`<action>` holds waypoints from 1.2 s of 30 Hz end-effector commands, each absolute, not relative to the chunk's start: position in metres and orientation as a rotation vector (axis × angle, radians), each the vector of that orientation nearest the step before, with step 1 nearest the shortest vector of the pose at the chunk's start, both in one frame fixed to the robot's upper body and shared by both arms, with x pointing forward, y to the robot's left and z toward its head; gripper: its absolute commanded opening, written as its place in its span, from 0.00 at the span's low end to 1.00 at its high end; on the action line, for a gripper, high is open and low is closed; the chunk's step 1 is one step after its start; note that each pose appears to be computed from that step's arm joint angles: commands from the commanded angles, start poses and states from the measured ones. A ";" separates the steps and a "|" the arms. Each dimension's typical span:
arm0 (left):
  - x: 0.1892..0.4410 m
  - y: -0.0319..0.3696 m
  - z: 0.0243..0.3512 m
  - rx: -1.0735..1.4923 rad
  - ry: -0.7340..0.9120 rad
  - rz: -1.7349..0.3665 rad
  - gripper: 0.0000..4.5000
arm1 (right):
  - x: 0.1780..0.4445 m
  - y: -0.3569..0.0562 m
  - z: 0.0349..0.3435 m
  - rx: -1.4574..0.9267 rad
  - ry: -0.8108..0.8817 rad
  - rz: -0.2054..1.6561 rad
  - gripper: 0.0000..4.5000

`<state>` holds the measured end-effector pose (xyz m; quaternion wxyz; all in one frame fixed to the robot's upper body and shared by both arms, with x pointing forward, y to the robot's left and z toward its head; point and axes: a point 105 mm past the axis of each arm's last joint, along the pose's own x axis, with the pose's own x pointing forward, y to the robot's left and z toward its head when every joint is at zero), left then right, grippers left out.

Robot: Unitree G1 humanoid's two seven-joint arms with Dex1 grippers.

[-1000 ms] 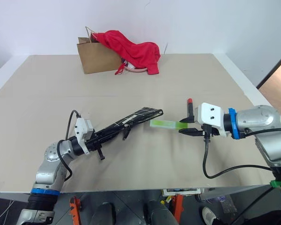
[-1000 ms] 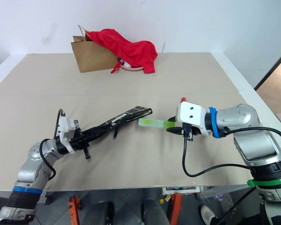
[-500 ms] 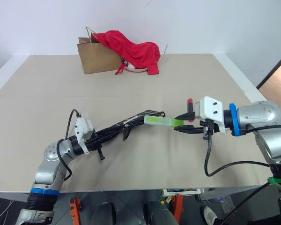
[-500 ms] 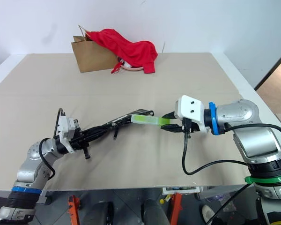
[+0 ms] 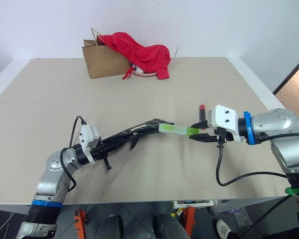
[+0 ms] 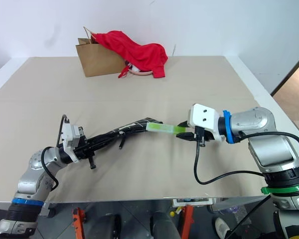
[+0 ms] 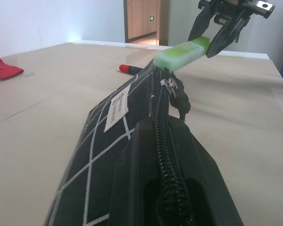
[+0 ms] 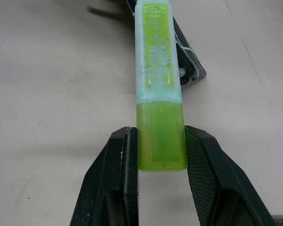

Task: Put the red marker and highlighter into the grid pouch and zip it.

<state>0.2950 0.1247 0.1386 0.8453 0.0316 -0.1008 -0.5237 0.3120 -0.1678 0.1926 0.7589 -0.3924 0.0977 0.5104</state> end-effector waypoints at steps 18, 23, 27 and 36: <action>0.294 0.126 0.152 0.101 -0.258 -1.114 0.00 | 0.285 -0.147 0.207 -0.812 0.129 1.214 0.24; 0.293 0.125 0.153 0.101 -0.262 -1.118 0.00 | 0.296 -0.153 0.201 -0.815 0.156 1.176 0.24; 0.293 0.125 0.153 0.104 -0.263 -1.120 0.00 | 0.304 -0.155 0.204 -0.810 0.151 1.163 0.24; 0.292 0.123 0.152 0.104 -0.266 -1.121 0.00 | 0.311 -0.157 0.200 -0.840 0.174 1.170 0.24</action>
